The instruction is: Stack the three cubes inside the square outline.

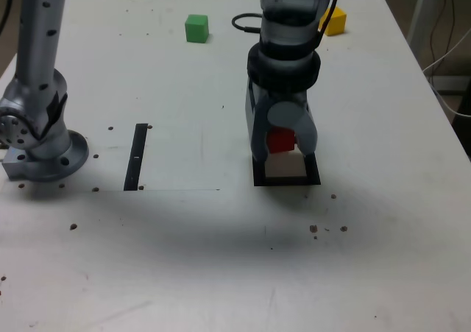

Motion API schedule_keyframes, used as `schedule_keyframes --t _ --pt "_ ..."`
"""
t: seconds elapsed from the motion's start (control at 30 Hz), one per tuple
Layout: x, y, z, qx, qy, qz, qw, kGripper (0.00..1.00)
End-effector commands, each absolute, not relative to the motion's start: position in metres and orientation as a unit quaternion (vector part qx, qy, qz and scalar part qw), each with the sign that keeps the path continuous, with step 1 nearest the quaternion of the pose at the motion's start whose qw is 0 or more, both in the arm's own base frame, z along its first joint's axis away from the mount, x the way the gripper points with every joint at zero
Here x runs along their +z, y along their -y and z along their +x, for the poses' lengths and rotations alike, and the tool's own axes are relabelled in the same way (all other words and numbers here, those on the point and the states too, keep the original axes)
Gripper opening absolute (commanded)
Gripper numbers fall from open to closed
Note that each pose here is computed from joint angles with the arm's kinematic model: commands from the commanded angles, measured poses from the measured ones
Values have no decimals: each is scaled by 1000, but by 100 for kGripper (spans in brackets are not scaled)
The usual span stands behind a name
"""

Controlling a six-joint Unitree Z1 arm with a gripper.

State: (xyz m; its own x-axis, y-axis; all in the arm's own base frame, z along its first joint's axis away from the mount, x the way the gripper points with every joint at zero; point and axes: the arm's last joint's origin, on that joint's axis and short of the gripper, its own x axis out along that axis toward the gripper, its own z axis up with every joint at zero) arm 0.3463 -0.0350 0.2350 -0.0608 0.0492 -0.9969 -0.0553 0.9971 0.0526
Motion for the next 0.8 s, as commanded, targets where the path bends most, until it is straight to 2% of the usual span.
schedule_keyframes --t 0.0,0.2,0.33,0.43,0.63,0.7,0.77 --pt "231 36 348 39 -728 -2 684 20" --pt "226 36 350 40 -727 0 685 23" --pt "223 36 351 37 -732 -1 680 32" --pt "220 37 350 33 -736 -1 676 46" --pt "220 38 348 27 -735 10 678 88" --pt "223 37 346 27 -733 12 679 96" --pt "226 37 344 28 -731 13 681 99"
